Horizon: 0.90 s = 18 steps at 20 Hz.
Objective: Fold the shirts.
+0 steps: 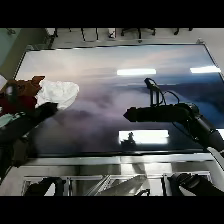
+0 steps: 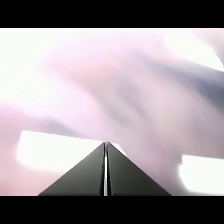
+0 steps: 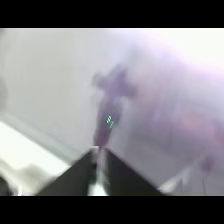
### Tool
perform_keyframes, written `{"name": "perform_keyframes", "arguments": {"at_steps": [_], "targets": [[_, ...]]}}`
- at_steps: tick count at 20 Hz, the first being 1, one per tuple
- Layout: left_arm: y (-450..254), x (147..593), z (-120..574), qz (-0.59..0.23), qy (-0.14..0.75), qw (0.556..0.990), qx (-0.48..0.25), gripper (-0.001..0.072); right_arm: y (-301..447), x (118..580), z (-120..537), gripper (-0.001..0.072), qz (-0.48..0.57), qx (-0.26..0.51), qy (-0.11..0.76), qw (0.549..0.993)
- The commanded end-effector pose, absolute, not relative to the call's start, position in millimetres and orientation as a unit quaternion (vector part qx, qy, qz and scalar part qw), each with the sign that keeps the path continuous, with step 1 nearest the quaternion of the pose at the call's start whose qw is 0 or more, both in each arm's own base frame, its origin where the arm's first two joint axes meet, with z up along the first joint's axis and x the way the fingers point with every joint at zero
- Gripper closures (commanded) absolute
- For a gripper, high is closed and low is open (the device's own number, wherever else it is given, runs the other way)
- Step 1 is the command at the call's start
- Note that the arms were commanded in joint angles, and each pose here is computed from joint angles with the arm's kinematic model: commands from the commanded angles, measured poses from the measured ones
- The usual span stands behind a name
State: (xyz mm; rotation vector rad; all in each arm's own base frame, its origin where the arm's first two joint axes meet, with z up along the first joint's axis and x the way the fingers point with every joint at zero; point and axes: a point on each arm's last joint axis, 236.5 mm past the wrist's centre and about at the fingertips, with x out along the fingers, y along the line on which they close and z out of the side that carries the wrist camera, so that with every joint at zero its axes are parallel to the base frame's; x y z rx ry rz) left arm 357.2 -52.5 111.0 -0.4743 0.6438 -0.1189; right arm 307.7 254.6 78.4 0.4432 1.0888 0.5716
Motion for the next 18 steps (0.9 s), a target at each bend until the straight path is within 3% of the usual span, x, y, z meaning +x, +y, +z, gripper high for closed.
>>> {"name": "perform_keyframes", "arguments": {"at_steps": [1, 2, 3, 4, 7, 9, 16, 17, 18], "targets": [[63, 362, 95, 0.089, 0.307, 0.913, -0.252, 0.0693, 229, 355, 85, 0.0237, 0.222, 0.244, 0.453, 0.828], [74, 359, 71, 0.104, 0.337, 0.898, -0.262, 0.0613, 218, 366, 81, 0.0223, 0.207, 0.248, 0.448, 0.834], [81, 359, 47, 0.115, 0.361, 0.886, -0.268, 0.0261, 209, 374, 78, 0.0222, 0.194, 0.254, 0.445, 0.837], [88, 364, 23, 0.127, 0.376, 0.875, -0.277, 0.0003, 200, 381, 74, 0.0222, 0.182, 0.259, 0.443, 0.839], [97, 390, -24, 0.147, 0.389, 0.848, -0.329, 0.0001, 184, 397, 64, 0.0211, 0.165, 0.256, 0.435, 0.848], [93, 415, -46, 0.142, 0.406, 0.834, -0.345, 0.0002, 180, 401, 56, 0.0033, 0.156, 0.258, 0.44, 0.846], [49, 488, -93, 0.083, 0.468, 0.821, -0.315, 0.0002, 174, 408, 35, 0.0036, 0.14, 0.261, 0.455, 0.84], [46, 490, -101, 0.078, 0.482, 0.813, -0.318, 0.0042, 174, 408, 35, 0.0037, 0.14, 0.261, 0.455, 0.84], [44, 488, -106, 0.072, 0.499, 0.802, -0.321, 0.0335, 174, 408, 35, 0.0039, 0.14, 0.261, 0.455, 0.84]]}}
